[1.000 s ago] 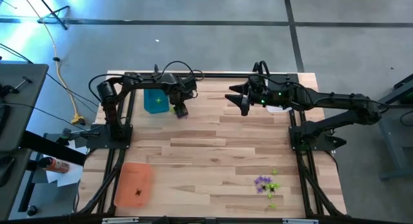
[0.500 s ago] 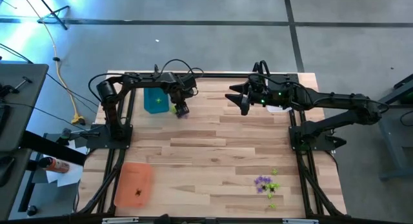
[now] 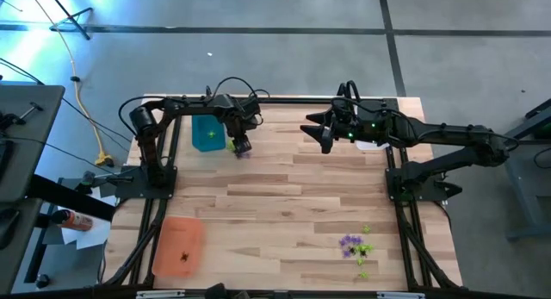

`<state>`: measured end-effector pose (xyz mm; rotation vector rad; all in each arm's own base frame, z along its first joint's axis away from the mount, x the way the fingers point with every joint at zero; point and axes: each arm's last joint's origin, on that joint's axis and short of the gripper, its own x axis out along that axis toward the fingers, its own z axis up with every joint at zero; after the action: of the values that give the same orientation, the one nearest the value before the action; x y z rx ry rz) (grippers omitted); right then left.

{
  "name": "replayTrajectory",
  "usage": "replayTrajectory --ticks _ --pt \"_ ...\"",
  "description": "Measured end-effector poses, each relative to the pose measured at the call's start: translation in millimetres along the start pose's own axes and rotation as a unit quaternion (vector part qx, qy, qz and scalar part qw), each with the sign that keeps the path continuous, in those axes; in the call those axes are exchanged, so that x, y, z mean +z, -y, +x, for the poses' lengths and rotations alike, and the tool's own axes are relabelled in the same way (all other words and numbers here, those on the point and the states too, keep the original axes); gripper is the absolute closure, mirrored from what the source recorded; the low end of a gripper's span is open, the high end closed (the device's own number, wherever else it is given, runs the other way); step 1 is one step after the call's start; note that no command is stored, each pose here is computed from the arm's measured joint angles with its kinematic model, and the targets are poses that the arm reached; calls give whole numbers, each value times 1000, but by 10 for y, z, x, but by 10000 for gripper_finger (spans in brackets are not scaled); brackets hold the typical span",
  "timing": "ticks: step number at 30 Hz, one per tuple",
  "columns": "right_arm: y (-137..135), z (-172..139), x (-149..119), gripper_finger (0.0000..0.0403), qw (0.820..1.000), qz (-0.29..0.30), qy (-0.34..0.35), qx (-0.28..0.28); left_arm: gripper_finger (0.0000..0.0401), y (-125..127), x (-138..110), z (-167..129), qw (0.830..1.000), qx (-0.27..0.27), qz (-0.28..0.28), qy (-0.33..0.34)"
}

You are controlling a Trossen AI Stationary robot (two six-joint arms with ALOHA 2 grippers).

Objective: Sort Halloween decoration
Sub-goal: Put the black spider toy into the orange bin

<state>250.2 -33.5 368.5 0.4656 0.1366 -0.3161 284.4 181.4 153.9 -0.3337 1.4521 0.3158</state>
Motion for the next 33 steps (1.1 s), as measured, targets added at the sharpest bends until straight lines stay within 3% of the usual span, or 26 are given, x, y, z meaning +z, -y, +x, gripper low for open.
replayTrajectory --ticks 11,15,20,27,33 --pt "0 0 0 153 1000 0 0 0 289 -17 1 23 1000 -2 5 -2" --pt "2 0 -3 153 1000 0 -2 -1 316 -18 1 22 1000 0 16 -2" --pt "2 0 -3 153 1000 -1 -2 -1 389 -19 -4 23 999 2 32 -5" --pt "2 0 -4 153 1000 -1 -2 -1 400 -56 -9 -54 999 -2 35 -19" --pt "2 0 -4 153 1000 -1 -2 -1 401 -74 11 -262 999 6 34 16"
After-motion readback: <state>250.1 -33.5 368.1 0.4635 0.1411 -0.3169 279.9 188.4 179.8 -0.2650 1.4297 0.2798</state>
